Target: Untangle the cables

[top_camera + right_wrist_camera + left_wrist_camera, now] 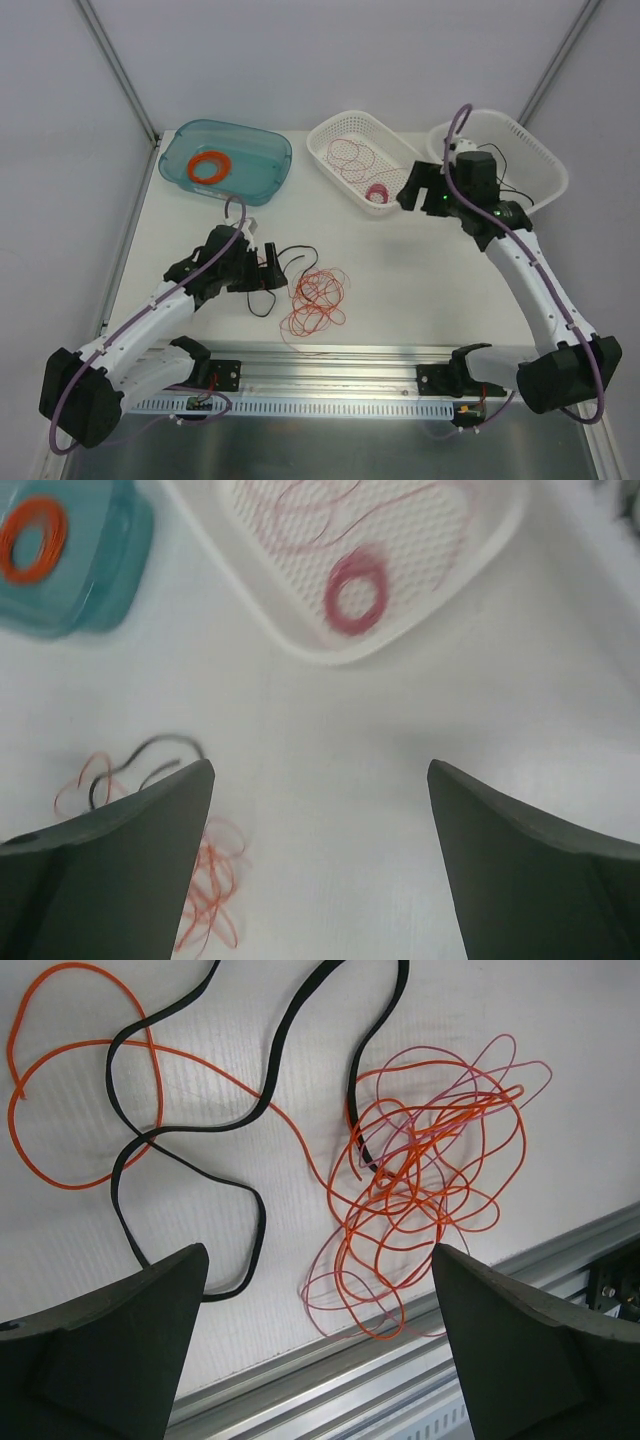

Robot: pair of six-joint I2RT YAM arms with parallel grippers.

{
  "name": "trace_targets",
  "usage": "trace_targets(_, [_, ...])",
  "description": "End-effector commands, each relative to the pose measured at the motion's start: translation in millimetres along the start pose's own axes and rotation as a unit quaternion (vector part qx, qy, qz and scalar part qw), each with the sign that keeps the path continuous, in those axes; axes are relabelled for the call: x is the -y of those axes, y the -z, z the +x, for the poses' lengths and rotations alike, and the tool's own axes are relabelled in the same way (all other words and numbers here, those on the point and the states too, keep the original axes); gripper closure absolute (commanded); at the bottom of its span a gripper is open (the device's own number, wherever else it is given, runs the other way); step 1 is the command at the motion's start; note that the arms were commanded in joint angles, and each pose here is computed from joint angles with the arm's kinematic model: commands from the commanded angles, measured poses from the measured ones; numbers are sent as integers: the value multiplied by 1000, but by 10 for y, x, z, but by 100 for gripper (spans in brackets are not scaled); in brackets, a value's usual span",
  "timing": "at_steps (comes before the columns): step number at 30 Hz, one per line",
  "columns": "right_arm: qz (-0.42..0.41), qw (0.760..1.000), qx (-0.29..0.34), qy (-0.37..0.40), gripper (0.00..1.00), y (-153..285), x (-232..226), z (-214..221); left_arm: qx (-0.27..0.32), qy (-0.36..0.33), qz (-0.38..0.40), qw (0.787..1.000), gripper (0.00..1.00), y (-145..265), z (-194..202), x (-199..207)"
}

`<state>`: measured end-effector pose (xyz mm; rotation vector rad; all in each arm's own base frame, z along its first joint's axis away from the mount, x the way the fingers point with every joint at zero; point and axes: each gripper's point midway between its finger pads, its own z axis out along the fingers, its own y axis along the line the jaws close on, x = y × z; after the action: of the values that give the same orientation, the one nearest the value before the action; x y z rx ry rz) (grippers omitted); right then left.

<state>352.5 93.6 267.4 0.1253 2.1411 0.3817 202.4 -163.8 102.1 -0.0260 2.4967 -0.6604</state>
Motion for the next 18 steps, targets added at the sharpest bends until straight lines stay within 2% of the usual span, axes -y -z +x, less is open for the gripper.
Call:
trace_targets(1, [-103, 989, -93, 47, 7, 29, -592, 758, -11, 18, -19, 1000, 5, -16, 29, -66])
trace_targets(5, [-158, 970, -148, 107, 8, 23, -1033, 1417, -5, 13, -69, 997, 7, -68, -25, -237])
trace_targets(10, [-162, 954, -197, 160, 8, -35, -1296, 2017, -3, 5, -123, 992, 9, -139, -91, -413])
trace_targets(15, [-182, 950, -203, 152, 8, -47, -1466, 2207, -22, -13, -153, 988, 15, -249, -160, -480])
trace_targets(18, [-185, 949, -202, 155, 8, -31, -1484, 2227, -39, -15, -158, 987, 25, -305, -167, -476])
